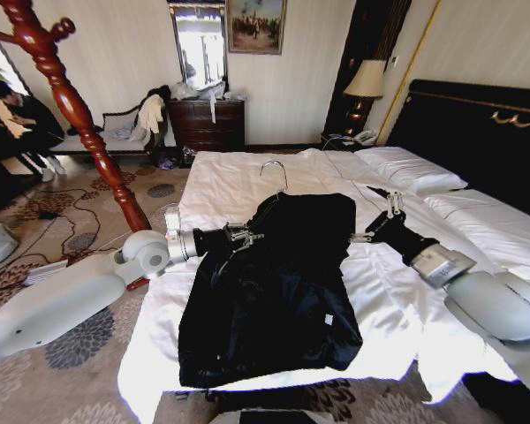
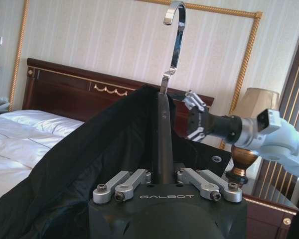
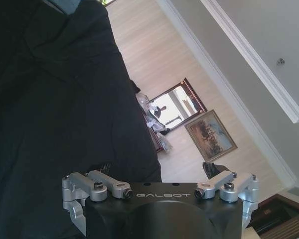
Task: Pick up the clothes from the bed and hang them on the clothes hanger.
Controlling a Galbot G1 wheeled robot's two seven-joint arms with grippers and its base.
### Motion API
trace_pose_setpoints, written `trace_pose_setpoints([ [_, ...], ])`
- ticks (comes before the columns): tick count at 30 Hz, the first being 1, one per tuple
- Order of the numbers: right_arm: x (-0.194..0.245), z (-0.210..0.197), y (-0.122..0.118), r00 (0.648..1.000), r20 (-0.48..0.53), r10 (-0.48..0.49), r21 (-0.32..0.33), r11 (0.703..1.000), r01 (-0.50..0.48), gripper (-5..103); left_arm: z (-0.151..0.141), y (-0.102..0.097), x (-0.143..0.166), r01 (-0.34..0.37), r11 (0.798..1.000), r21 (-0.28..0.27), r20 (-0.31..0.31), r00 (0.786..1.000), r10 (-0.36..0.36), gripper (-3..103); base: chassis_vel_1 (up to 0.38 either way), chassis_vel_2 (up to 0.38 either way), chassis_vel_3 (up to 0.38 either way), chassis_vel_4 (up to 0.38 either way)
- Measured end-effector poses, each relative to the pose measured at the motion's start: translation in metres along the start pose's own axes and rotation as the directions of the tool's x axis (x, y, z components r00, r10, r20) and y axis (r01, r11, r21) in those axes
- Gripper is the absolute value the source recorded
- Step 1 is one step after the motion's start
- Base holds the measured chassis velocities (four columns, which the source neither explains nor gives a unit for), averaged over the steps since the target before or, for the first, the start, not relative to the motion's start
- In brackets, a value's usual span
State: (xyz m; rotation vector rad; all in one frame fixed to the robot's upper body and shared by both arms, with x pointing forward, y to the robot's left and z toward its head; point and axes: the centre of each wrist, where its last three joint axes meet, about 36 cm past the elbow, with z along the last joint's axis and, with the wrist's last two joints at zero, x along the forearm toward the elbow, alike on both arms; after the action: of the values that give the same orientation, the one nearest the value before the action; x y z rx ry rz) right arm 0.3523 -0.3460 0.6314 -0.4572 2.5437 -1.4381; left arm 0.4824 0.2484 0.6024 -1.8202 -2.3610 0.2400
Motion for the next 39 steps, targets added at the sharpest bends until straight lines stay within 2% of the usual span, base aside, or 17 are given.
trace_pose_setpoints([
  [11, -0.012, 0.009, 0.015, 0.999, -0.022, -0.028, 0.006, 1.000, 0.028, 100, 0.007, -0.009, -0.006, -0.025, 1.000, 0.012, -0.021, 0.999, 0.025, 16, 0.000, 0.000, 0.000, 0.000],
  [22, -0.016, 0.003, 0.018, 0.999, 0.000, -0.039, 0.024, 0.999, 0.039, 100, 0.011, -0.019, -0.011, -0.045, 0.999, 0.026, -0.030, 0.999, 0.045, 16, 0.000, 0.000, 0.000, 0.000],
  [24, -0.016, 0.004, 0.018, 0.999, 0.000, -0.039, 0.027, 0.999, 0.039, 103, 0.011, -0.020, -0.011, -0.046, 0.999, 0.027, -0.030, 0.998, 0.047, 16, 0.000, 0.000, 0.000, 0.000],
  [25, -0.016, 0.004, 0.018, 0.999, 0.000, -0.039, 0.033, 0.999, 0.039, 96, 0.011, -0.022, -0.010, -0.046, 0.998, 0.031, -0.031, 0.998, 0.047, 16, 0.000, 0.000, 0.000, 0.000],
  [28, -0.016, 0.003, 0.018, 0.999, 0.000, -0.039, 0.039, 0.998, 0.039, 91, 0.012, -0.024, -0.008, -0.046, 0.998, 0.036, -0.032, 0.998, 0.047, 16, 0.000, 0.000, 0.000, 0.000],
  [32, -0.016, 0.003, 0.019, 0.999, 0.007, -0.041, 0.058, 0.997, 0.041, 71, 0.015, -0.029, -0.003, -0.035, 0.998, 0.046, -0.027, 0.999, 0.037, 16, 0.000, 0.000, 0.000, 0.000],
  [34, -0.016, 0.003, 0.020, 0.999, 0.009, -0.044, 0.061, 0.997, 0.043, 71, 0.016, -0.030, -0.001, -0.032, 0.998, 0.049, -0.027, 0.999, 0.033, 16, 0.000, 0.000, 0.000, 0.000],
  [37, -0.017, 0.003, 0.023, 0.998, 0.017, -0.056, 0.076, 0.996, 0.055, 54, 0.017, -0.033, 0.003, -0.023, 0.998, 0.051, -0.030, 0.999, 0.025, 16, 0.000, 0.000, 0.000, 0.000],
  [39, -0.017, 0.003, 0.023, 0.998, 0.019, -0.058, 0.083, 0.995, 0.056, 54, 0.016, -0.033, 0.004, -0.022, 0.998, 0.051, -0.030, 0.999, 0.024, 16, 0.000, 0.000, 0.000, 0.000],
])
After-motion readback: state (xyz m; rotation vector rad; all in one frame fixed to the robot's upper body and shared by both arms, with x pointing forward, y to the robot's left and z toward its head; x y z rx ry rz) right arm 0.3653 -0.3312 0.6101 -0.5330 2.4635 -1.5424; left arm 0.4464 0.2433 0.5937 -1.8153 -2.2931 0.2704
